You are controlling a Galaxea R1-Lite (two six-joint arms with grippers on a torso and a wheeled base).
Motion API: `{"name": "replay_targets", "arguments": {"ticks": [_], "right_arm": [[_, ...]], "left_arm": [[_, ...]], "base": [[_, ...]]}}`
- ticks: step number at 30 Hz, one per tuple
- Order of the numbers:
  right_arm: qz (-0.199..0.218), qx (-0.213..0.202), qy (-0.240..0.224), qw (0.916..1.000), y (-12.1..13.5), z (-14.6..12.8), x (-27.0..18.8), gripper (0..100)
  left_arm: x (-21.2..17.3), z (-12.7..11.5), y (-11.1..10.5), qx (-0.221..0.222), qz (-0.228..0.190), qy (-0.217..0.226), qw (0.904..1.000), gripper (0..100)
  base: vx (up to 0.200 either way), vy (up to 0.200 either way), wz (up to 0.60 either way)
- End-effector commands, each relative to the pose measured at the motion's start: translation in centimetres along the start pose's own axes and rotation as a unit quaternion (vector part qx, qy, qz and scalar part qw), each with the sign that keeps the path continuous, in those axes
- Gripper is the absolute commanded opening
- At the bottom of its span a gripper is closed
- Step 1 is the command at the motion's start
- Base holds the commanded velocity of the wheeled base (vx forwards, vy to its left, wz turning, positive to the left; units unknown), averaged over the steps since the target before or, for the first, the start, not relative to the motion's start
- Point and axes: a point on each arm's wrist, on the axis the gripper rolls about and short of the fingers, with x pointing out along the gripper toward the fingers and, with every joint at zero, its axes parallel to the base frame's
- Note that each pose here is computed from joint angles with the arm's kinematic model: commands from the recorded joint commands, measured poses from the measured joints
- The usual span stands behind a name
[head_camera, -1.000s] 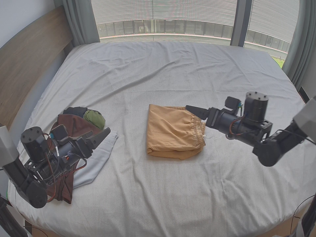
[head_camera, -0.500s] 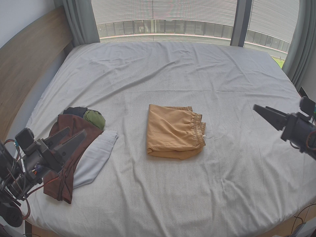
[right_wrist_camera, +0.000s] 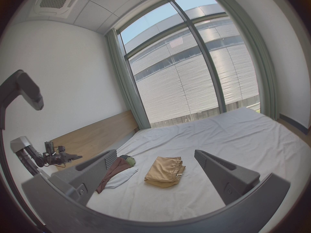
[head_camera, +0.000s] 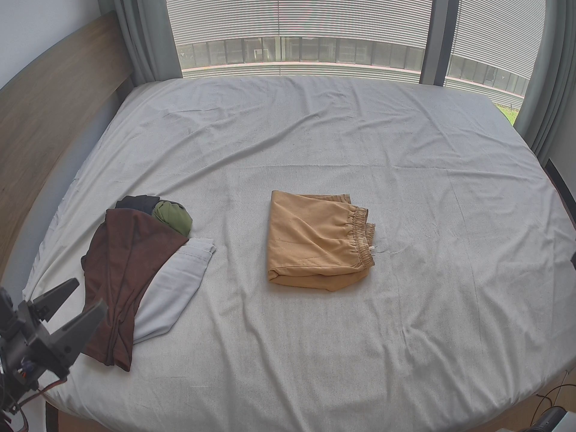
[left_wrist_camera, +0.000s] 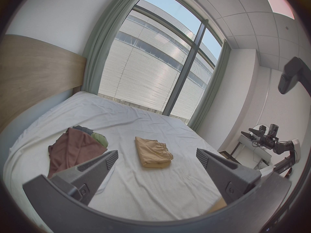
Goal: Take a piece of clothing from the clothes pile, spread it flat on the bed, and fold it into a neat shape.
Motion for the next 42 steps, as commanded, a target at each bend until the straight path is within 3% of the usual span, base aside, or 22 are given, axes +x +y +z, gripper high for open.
{"name": "replay_targets", "arguments": {"ticks": [1, 4, 9, 12, 14, 23, 28, 31, 33, 35, 36, 42], "right_arm": [[-0.093, -0.071, -0.071, 0.9906, 1.0, -5.6, -7.9, 100], [-0.098, -0.074, -0.070, 0.9899, 1.0, -7.0, -8.6, 100], [-0.116, -0.083, -0.028, 0.9894, 0.2, -9.6, -8.3, 100], [-0.202, -0.096, 0.007, 0.9746, -0.6, -11.1, -8.3, 100], [-0.233, -0.093, 0.018, 0.9680, -0.8, -11.3, -8.4, 100], [-0.243, -0.095, 0.014, 0.9652, -0.8, -11.3, -8.4, 100], [-0.255, -0.128, 0.021, 0.9582, -0.9, -11.3, -8.5, 100], [-0.204, -0.162, 0.034, 0.9649, -0.7, -11.3, -8.4, 100], [-0.192, -0.151, 0.042, 0.9688, -0.7, -11.5, -8.4, 100], [-0.234, -0.106, 0.055, 0.9649, -1.0, -12.0, -8.5, 100], [-0.238, -0.102, 0.062, 0.9639, -1.0, -12.1, -8.5, 100], [-0.220, -0.113, 0.058, 0.9672, -0.9, -12.0, -8.5, 100]], "left_arm": [[-10.8, -5.5, -3.0, 0.067, 0.053, -0.077, 0.9934, 100], [-10.6, -6.8, -2.5, 0.069, 0.066, -0.067, 0.9932, 100], [-10.2, -7.8, -1.9, 0.081, 0.089, -0.056, 0.9912, 100], [-10.3, -8.1, -1.7, 0.083, 0.126, -0.048, 0.9873, 100], [-10.3, -8.0, -1.6, 0.083, 0.152, -0.054, 0.9835, 100], [-10.4, -8.0, -1.3, 0.091, 0.221, -0.067, 0.9688, 100], [-10.5, -8.0, -1.2, 0.134, 0.243, -0.058, 0.9590, 100], [-10.5, -8.0, -1.2, 0.173, 0.247, -0.046, 0.9524, 100], [-10.4, -8.0, -1.2, 0.175, 0.241, -0.039, 0.9538, 100], [-10.3, -8.2, -1.1, 0.154, 0.245, -0.021, 0.9571, 100], [-10.4, -8.5, -1.0, 0.136, 0.247, -0.016, 0.9593, 100], [-10.4, -8.6, -0.9, 0.143, 0.246, -0.013, 0.9586, 100]], "base": [[0.000, 0.000, 0.00], [0.000, 0.000, 0.00], [0.000, 0.000, 0.00], [0.000, 0.000, 0.00], [0.000, 0.000, 0.00], [0.000, 0.000, 0.00], [0.000, 0.000, 0.00], [0.000, 0.000, 0.00], [0.000, 0.000, 0.00], [0.000, 0.000, 0.00], [0.000, 0.000, 0.00], [0.000, 0.000, 0.00]]}}
